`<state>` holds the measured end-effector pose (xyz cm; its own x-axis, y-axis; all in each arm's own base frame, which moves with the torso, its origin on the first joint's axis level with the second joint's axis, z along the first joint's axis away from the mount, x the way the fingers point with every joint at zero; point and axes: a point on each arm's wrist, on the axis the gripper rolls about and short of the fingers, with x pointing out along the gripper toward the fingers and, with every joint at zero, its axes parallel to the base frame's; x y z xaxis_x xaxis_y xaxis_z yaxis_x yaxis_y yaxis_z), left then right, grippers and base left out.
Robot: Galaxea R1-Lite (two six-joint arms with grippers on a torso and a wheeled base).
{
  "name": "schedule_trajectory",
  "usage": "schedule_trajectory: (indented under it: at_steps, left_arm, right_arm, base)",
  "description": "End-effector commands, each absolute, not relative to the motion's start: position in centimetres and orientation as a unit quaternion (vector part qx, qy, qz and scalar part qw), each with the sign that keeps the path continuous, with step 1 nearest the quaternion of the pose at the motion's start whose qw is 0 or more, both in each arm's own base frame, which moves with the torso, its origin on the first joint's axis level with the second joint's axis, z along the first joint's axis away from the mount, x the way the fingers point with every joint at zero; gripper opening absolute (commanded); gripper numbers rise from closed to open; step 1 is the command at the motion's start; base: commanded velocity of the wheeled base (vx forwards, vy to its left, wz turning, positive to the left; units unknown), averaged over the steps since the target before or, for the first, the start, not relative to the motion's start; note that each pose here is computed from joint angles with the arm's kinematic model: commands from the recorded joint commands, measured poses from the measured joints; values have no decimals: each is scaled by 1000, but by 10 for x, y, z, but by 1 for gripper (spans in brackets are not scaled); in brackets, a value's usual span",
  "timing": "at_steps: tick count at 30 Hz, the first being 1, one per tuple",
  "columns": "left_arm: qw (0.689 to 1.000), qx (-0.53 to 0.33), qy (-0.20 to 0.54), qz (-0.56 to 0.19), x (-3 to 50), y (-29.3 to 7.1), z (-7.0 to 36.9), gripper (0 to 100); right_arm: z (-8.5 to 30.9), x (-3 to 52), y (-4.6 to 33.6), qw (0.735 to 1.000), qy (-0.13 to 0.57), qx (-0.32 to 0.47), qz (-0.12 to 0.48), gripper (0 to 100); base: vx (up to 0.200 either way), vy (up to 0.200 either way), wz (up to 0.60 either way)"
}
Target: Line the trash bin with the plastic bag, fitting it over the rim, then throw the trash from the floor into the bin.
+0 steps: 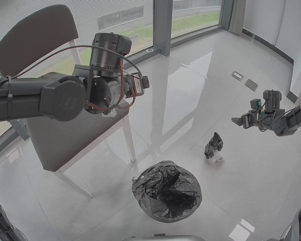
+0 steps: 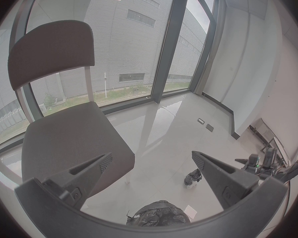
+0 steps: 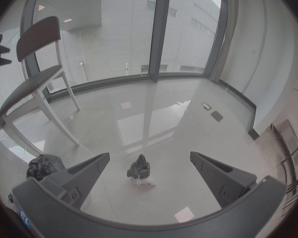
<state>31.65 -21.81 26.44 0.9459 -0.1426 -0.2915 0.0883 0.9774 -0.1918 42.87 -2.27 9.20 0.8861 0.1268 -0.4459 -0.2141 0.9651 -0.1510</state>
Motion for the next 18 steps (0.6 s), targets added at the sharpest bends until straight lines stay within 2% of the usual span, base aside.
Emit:
schedule_trajectory:
  at_steps: [1,8,18]
  left_arm:
    - [983,-93,147,-54,316,-213,269,100]
    - [984,-97,142,-49,315,-208,274,100]
    - [984,-98,140,-46,316,-205,275,100]
  right_arm:
    - [6,452,-25,950,284,-87,95,100]
    - [-43,489,-25,951,282,-81,95,100]
    - [-68,512,-19,955,272,-67,96,100]
  base:
    - [0,0,0]
    - [0,0,0]
    - [0,0,0]
